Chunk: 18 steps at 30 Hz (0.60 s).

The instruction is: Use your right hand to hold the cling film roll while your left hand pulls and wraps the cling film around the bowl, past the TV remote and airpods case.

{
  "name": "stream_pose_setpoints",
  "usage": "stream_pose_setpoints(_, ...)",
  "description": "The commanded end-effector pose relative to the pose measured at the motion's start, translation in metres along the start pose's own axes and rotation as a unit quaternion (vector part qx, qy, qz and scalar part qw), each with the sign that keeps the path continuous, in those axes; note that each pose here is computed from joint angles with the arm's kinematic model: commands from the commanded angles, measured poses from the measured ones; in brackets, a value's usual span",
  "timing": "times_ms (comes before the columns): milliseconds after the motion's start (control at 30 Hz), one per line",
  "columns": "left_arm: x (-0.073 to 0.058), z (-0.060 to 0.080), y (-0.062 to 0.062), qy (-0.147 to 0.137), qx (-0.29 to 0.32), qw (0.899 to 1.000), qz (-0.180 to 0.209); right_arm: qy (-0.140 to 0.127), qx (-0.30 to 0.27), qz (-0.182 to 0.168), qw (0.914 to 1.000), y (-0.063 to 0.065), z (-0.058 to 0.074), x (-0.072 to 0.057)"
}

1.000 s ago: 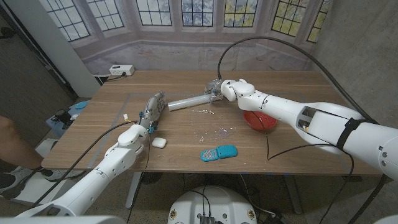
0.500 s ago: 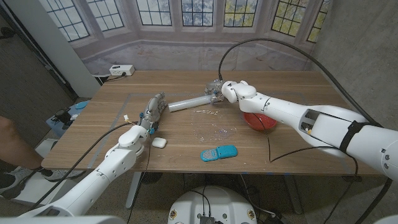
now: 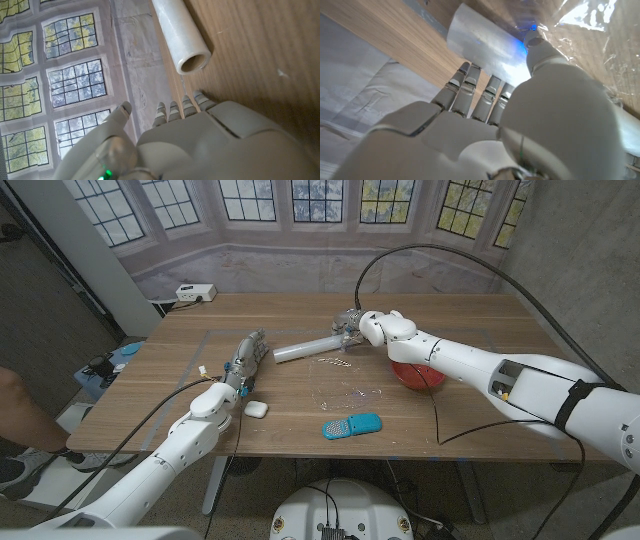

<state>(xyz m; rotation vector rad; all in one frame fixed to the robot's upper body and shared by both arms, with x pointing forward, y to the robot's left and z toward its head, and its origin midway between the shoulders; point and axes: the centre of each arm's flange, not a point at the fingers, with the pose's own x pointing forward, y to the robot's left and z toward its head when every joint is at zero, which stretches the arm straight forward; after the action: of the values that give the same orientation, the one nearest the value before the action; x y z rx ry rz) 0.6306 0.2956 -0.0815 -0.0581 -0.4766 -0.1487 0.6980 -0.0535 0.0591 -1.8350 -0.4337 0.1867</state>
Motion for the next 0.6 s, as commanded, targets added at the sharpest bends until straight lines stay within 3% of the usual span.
stream_pose_setpoints(33,0.0,0.0,-0.001,-0.001,0.0,1.0,-0.004,0.009,0.013,-0.013,0.9998,-0.014,-0.001,-0.014)
stream_pose_setpoints(433,-0.002,-0.002,-0.002,0.002,0.0,1.0,-0.009,0.019,0.024,-0.025,0.9992,-0.023,0.003,-0.034)
stream_pose_setpoints(600,-0.001,-0.002,-0.004,0.003,0.001,1.0,-0.015,0.022,0.03,-0.046,0.9983,-0.027,0.006,-0.05)
